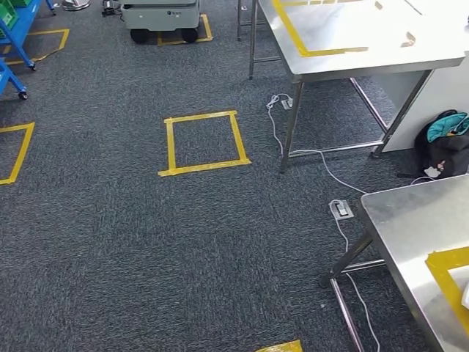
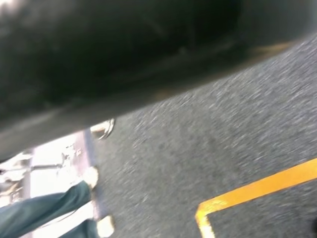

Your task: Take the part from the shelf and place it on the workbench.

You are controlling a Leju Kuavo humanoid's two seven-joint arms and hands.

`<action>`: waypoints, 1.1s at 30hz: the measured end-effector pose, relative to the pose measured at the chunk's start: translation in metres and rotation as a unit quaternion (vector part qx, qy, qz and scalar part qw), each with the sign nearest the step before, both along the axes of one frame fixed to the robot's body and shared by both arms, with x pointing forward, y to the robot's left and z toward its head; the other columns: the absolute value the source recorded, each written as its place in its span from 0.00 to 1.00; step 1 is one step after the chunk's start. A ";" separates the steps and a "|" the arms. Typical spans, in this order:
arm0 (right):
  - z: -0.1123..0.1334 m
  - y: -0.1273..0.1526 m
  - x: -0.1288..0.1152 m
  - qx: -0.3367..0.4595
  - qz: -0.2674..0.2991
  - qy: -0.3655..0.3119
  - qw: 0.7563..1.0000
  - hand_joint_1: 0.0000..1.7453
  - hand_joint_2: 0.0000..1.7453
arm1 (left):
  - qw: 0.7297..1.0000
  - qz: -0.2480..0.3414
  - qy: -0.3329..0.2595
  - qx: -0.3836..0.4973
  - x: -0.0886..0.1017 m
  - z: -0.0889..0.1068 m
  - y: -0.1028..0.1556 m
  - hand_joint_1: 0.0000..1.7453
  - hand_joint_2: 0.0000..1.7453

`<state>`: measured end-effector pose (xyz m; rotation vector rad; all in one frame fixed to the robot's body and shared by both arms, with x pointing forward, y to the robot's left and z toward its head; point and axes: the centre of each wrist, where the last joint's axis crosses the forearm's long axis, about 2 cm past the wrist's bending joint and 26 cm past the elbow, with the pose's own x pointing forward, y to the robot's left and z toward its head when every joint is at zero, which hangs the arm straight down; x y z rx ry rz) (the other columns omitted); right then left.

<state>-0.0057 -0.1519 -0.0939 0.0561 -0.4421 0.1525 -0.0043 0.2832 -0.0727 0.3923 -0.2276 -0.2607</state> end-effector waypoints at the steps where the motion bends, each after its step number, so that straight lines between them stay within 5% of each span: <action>1: 0.000 0.000 0.000 0.000 -0.004 0.000 1.000 0.00 0.00 | 1.000 0.001 0.002 -0.001 -0.001 0.000 0.000 0.00 0.00; 33: 0.001 0.002 0.002 -0.002 -0.024 0.006 1.000 0.00 0.00 | 1.000 0.006 0.022 -0.020 -0.008 -0.001 0.005 0.00 0.00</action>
